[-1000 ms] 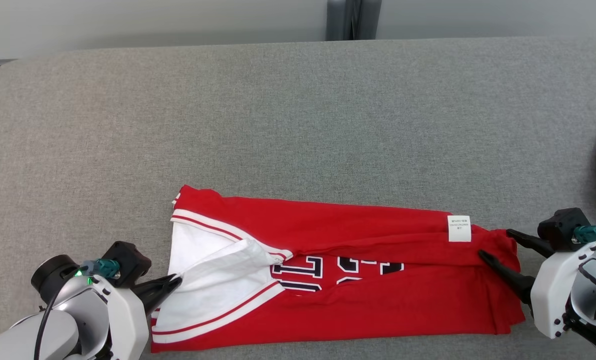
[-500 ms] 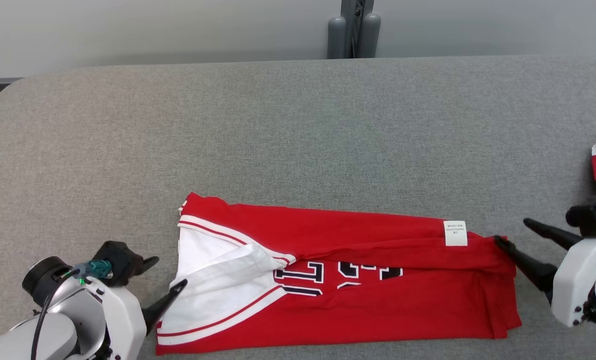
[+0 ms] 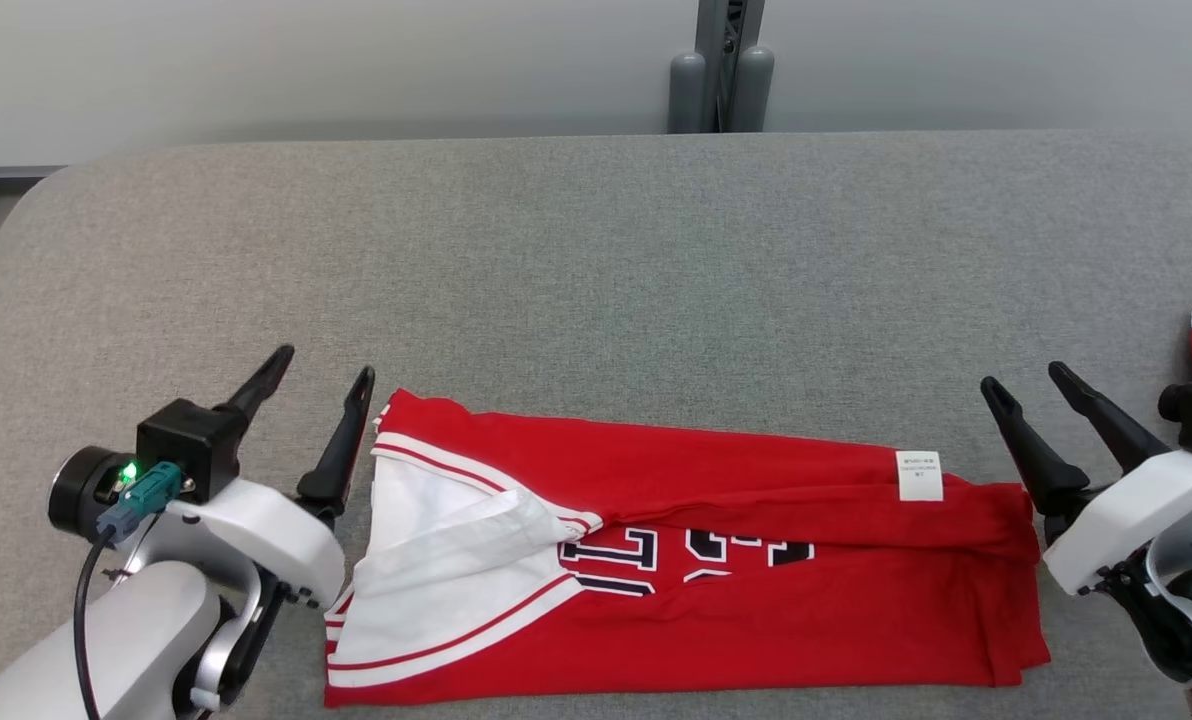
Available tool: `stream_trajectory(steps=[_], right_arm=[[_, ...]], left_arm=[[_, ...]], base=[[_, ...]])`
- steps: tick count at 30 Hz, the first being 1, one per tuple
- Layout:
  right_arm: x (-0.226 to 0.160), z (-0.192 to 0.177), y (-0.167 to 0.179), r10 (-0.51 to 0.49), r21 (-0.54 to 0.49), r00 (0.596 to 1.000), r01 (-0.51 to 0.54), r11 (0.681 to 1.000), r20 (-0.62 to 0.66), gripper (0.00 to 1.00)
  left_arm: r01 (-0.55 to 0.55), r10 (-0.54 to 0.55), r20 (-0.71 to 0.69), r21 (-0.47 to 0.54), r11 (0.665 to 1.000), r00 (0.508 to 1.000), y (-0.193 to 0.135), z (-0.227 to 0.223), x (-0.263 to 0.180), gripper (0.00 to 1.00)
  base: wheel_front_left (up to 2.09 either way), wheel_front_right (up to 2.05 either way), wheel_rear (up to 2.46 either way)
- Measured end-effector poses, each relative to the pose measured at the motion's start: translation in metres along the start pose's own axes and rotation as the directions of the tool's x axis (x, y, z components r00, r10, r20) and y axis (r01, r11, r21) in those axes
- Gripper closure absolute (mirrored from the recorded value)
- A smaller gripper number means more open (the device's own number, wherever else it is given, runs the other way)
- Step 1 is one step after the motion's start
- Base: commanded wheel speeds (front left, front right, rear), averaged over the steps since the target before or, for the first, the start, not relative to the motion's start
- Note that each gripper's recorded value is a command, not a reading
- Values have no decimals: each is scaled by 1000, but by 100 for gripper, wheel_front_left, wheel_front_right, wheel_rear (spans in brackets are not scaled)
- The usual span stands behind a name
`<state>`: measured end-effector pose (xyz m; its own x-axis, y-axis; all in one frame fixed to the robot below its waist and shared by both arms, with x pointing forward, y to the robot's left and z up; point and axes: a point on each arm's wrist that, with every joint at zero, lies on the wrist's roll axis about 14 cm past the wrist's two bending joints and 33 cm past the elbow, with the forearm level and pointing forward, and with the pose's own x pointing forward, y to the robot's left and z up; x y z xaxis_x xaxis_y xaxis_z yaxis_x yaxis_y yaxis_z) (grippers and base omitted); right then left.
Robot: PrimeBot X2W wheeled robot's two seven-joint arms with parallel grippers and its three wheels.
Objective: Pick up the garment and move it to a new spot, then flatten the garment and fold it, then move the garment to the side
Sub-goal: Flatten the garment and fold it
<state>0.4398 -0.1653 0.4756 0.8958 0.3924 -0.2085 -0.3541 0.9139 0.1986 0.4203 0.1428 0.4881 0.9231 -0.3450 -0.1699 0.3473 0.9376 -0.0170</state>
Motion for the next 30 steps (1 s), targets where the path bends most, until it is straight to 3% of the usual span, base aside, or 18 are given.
stream_trajectory(steps=[5, 15, 25, 30], right_arm=[[5, -5, 8, -25, 42, 999, 23, 999, 47, 0], [-6, -38, 22, -66, 111, 998, 64, 992, 22, 0], [-17, -57, 22, -115, 152, 993, 112, 982, 10, 0], [-21, -63, 23, -124, 136, 992, 123, 983, 2, 0]], left_arm=[[-117, 124, 188, -45, 992, 974, 7, 43, 4, 0], [-276, 315, 317, -161, 947, 895, 13, 50, -22, 0], [-293, 346, 242, -228, 928, 906, 13, 11, -32, 0], [-260, 303, 187, -224, 939, 934, 6, -11, -33, 0]], base=[[0, 0, 0], [0, 0, 0], [0, 0, 0], [0, 0, 0]])
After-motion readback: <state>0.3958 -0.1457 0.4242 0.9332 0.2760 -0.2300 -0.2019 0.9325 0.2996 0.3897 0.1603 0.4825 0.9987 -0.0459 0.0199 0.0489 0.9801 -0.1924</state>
